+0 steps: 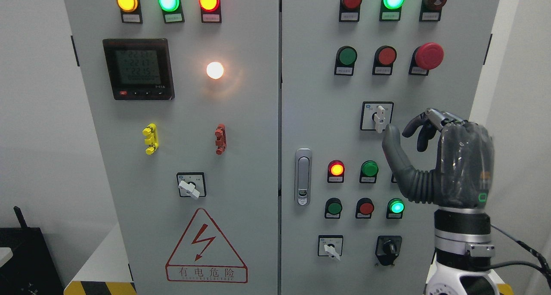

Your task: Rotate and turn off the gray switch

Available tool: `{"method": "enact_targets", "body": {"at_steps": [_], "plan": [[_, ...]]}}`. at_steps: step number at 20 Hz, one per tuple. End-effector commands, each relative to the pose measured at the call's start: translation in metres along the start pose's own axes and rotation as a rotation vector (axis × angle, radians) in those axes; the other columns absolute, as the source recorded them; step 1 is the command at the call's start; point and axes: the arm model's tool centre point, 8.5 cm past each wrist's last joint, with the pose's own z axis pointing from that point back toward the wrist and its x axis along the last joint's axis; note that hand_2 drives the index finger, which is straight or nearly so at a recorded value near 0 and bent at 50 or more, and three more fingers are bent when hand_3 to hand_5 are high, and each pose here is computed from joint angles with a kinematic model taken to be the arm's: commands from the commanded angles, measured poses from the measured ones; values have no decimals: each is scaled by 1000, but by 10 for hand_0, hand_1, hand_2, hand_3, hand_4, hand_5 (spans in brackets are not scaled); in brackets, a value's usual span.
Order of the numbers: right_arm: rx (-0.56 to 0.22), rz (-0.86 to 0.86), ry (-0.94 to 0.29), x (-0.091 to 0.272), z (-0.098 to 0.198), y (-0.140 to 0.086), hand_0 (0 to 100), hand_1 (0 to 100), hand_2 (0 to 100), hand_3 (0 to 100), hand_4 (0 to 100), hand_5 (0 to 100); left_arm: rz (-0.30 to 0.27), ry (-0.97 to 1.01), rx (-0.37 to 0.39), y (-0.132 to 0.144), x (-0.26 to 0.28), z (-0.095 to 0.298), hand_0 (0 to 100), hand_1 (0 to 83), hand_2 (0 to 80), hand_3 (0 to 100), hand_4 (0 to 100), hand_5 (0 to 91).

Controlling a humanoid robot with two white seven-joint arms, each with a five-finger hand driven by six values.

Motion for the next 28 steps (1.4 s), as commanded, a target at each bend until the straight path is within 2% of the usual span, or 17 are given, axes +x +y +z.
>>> {"method": "enact_targets", "body": {"at_steps": [1,3,4,5,9,13,18,22,28], "plan": [[-85,31,-39,5,10,-34,474,428,491,635,480,373,22,26,1,0,-8,1,120,389,0,0,0,0],[-87,29,-40,6,10,-34,467,433,466,557,409,298,22,26,1,0,-8,1,120,389,0,0,0,0],[-88,30,-39,5,10,-34,464,432,413,475,345,242,22,26,1,0,-8,1,120,389,0,0,0,0],[-81,32,-35,4,12,-34,462,429,392,446,318,218,22,26,2,0,-8,1,120,389,0,0,0,0],[-86,28,-49,6,15,-34,461,414,361,406,289,193,22,28,3,0,-9,1,120,389,0,0,0,0],[-100,21,-85,9,20,-34,452,406,239,280,155,77,22,26,1,0,-8,1,120,389,0,0,0,0],[-87,17,-93,10,24,-31,441,409,200,260,142,65,22,26,1,0,-8,1,120,389,0,0,0,0],[-74,15,-86,9,28,-29,448,335,176,244,132,57,20,26,1,0,-9,1,120,389,0,0,0,0],[-63,12,-86,9,32,-27,403,340,166,241,129,58,22,26,1,0,-8,1,120,389,0,0,0,0]]}}
